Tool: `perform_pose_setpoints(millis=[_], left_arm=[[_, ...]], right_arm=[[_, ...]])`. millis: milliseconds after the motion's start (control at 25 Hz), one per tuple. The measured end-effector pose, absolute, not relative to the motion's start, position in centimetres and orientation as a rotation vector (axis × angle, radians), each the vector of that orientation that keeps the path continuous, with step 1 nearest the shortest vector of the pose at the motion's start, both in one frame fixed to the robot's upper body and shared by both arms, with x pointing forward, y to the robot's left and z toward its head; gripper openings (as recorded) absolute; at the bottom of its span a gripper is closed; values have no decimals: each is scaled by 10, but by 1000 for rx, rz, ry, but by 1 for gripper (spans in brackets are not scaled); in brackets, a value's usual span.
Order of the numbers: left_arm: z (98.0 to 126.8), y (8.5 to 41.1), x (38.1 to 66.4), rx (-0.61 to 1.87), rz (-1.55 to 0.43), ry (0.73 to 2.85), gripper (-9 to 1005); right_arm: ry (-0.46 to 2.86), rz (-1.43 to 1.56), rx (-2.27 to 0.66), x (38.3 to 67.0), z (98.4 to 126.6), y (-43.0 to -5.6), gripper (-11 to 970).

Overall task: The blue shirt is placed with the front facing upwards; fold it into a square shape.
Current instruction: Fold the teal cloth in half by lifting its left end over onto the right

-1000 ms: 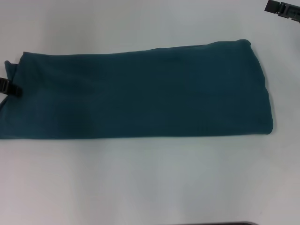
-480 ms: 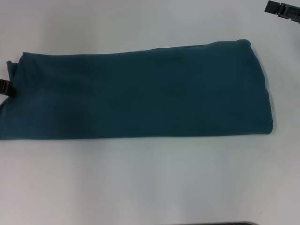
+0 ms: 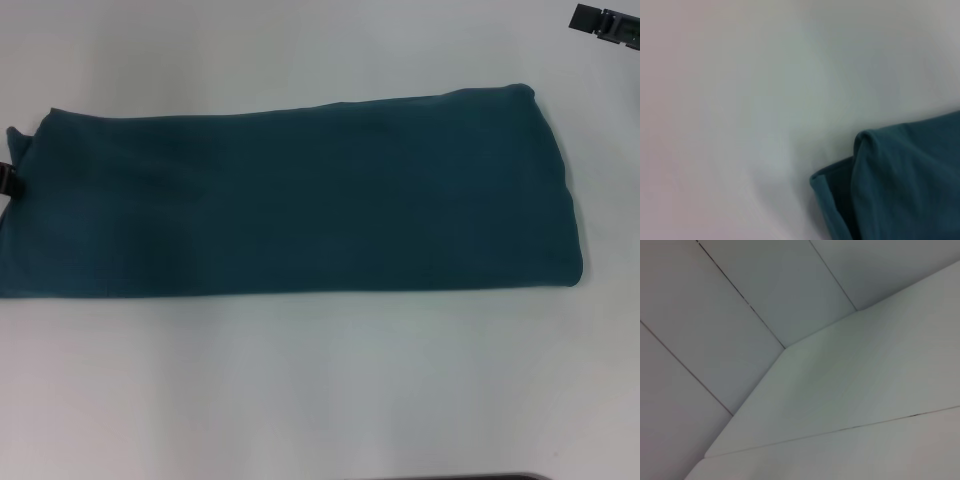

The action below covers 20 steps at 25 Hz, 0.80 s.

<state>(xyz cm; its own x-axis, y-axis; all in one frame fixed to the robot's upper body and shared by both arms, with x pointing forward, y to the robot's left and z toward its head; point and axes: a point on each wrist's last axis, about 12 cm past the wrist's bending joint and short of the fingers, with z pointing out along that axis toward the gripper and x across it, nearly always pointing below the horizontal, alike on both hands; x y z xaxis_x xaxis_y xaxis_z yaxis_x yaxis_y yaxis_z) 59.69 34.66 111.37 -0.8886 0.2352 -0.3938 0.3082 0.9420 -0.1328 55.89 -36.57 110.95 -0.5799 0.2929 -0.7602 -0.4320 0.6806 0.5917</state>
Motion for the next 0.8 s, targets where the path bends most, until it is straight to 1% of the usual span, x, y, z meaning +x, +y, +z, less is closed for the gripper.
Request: perform_pose_setpoints(millis=[800], left_arm=[[1119,354,597,399,-242,2719,2]], right_arm=[[1958,981,-106,559,1109,-365,944]])
